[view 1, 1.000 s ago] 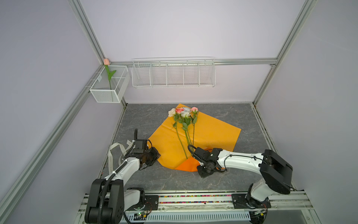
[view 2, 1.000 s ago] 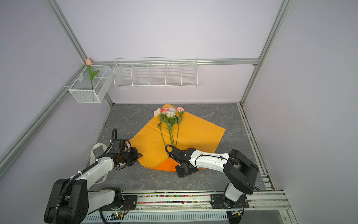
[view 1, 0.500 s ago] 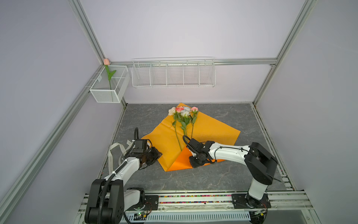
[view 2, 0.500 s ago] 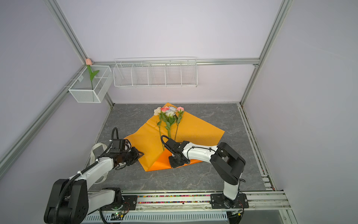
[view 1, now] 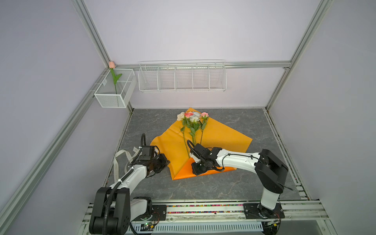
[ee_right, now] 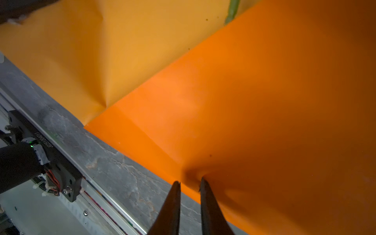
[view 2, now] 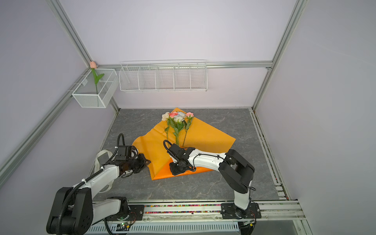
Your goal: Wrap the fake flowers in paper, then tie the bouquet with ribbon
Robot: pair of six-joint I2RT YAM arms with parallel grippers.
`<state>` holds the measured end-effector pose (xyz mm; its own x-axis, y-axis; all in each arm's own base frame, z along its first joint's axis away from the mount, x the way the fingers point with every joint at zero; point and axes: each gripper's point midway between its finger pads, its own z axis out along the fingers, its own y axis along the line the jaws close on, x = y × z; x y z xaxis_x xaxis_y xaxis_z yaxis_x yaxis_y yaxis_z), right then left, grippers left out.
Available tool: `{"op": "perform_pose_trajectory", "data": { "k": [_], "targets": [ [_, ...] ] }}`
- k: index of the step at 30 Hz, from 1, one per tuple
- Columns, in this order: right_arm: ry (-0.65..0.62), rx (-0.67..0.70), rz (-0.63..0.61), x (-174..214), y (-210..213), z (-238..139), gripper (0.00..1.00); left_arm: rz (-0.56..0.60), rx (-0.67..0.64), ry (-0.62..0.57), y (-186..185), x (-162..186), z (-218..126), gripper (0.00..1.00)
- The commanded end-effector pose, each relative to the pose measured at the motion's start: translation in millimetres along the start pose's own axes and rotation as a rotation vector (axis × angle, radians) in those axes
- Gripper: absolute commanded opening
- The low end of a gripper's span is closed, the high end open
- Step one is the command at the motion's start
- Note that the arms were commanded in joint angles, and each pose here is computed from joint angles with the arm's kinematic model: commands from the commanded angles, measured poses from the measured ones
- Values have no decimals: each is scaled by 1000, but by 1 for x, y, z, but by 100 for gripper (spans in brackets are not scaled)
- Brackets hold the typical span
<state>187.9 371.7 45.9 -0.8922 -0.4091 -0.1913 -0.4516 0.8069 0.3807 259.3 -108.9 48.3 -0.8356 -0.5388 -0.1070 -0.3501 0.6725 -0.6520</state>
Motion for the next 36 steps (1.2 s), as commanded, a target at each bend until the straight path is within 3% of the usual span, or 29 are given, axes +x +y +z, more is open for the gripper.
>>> {"op": "perform_pose_trajectory", "data": {
  "k": [1,6,16,22,36],
  "targets": [
    [29,9,17,3,-1,10,21,21,29,-15,-11,-7,-5,4],
    [70,67,41,12,-21,32,18,36,43,-32,-18,-9,-12,4],
    [110,61,19,22,-28,39,18,148,103,19,-45,-4,-18,3],
    [98,46,77,25,-31,42,18,267,154,29,-87,5,-25,2],
    [74,-54,208,32,-35,53,17,328,330,74,-173,24,-15,0]
  ]
}}
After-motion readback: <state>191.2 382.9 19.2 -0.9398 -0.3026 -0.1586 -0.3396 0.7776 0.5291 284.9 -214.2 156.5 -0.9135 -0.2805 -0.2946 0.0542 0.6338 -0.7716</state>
